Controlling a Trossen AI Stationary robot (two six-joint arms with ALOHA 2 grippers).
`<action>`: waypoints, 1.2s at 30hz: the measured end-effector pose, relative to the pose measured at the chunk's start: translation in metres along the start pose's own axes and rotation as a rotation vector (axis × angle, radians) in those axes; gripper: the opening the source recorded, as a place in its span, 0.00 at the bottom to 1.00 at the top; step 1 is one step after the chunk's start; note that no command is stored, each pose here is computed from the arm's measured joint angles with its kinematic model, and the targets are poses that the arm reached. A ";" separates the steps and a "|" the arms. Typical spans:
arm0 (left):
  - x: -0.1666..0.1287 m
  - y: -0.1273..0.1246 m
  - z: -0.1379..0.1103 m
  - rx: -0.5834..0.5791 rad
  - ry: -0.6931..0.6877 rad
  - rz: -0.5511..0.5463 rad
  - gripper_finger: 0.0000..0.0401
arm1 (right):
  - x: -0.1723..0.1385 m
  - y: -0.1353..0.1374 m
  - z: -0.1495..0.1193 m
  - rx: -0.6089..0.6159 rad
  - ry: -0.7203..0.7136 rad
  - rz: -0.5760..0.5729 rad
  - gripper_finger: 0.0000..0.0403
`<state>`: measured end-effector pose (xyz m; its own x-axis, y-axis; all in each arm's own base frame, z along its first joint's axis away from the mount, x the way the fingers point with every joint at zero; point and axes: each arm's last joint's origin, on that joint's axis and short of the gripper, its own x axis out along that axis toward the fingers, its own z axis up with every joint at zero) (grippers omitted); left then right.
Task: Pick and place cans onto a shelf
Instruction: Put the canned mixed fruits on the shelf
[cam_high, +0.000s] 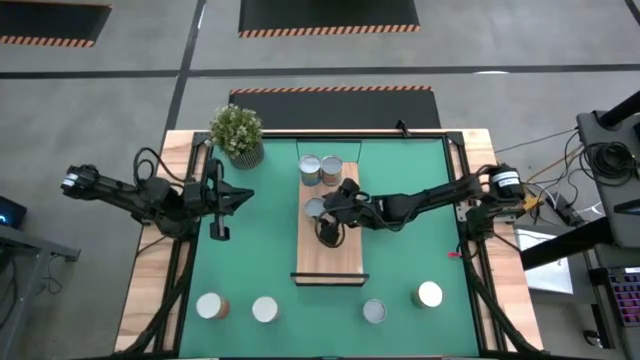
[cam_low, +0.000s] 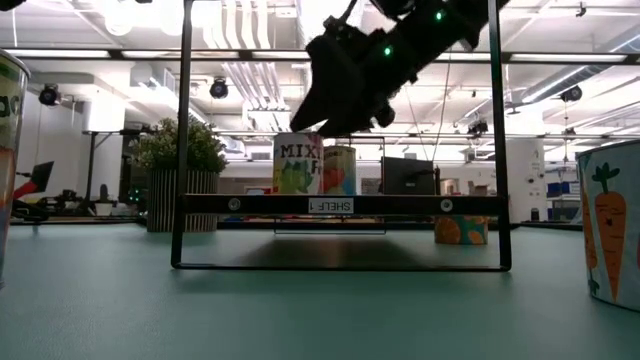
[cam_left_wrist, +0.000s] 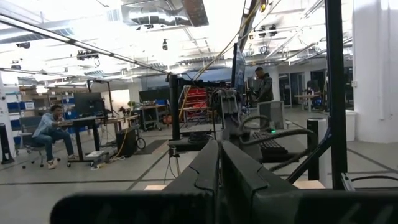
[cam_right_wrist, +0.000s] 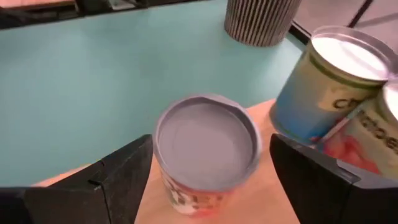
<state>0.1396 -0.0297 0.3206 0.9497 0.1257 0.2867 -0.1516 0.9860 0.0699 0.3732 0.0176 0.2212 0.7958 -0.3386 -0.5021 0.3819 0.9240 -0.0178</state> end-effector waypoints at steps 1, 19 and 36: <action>0.000 0.000 0.000 0.001 0.001 0.000 0.00 | -0.003 0.000 0.003 -0.006 0.012 -0.002 0.76; -0.001 0.000 0.000 0.001 0.003 -0.001 0.00 | -0.012 -0.007 -0.006 -0.122 0.270 -0.062 0.21; -0.001 0.001 0.000 0.001 0.002 0.000 0.00 | 0.007 0.000 -0.010 -0.174 0.223 -0.021 0.03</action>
<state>0.1385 -0.0293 0.3207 0.9503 0.1255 0.2850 -0.1514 0.9859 0.0706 0.3747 0.0168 0.2092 0.6582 -0.3285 -0.6774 0.2954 0.9403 -0.1691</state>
